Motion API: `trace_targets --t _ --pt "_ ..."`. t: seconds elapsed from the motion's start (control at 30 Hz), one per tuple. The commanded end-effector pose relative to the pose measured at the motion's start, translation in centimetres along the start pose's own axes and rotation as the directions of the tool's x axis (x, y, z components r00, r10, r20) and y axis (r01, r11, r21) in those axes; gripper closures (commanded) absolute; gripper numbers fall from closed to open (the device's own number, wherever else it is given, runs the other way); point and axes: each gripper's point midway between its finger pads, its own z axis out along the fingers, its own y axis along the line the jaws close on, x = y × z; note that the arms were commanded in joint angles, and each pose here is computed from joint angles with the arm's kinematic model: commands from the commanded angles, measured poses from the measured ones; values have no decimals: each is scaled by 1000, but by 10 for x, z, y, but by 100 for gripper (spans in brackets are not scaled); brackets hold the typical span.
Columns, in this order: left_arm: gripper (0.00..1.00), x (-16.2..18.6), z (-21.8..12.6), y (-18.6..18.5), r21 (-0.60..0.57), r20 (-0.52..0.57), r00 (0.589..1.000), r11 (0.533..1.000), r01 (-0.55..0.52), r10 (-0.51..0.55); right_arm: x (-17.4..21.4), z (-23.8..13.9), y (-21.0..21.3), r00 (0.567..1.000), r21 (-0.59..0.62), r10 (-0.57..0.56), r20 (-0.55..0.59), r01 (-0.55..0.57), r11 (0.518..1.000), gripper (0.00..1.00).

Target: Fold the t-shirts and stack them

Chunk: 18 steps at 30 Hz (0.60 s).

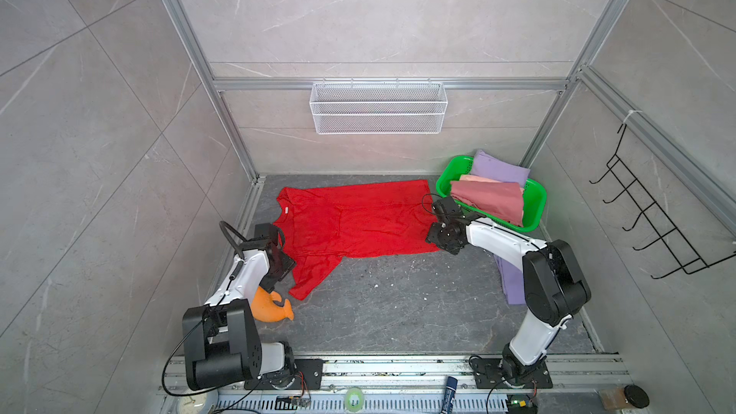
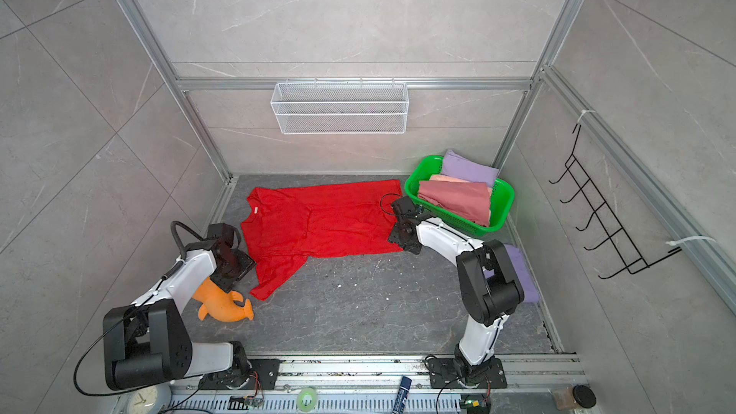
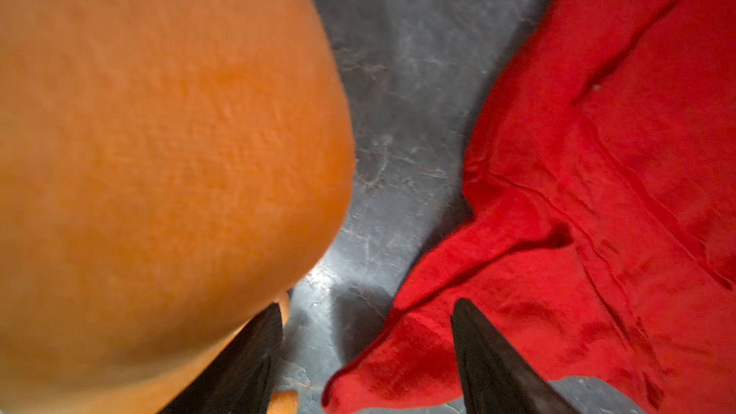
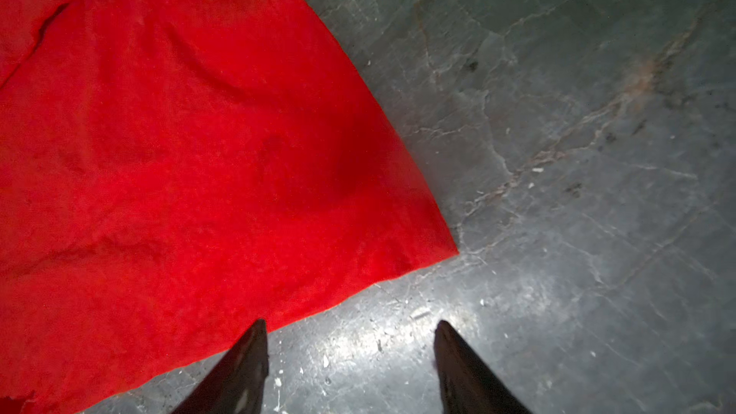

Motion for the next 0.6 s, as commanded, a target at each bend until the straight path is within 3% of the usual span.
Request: trace_targets --t 0.0,0.23,0.57 --pt "30 11 -23 -20 136 -42 996 988 -67 73 -9 -10 -2 1000 20 8 26 -9 1000 33" --pt "30 55 -17 9 55 -208 977 998 -25 36 -10 -3 -17 999 32 49 12 -49 998 32" --pt "36 72 19 -6 129 -288 956 986 106 -65 -10 6 -34 991 8 133 -29 -133 991 31"
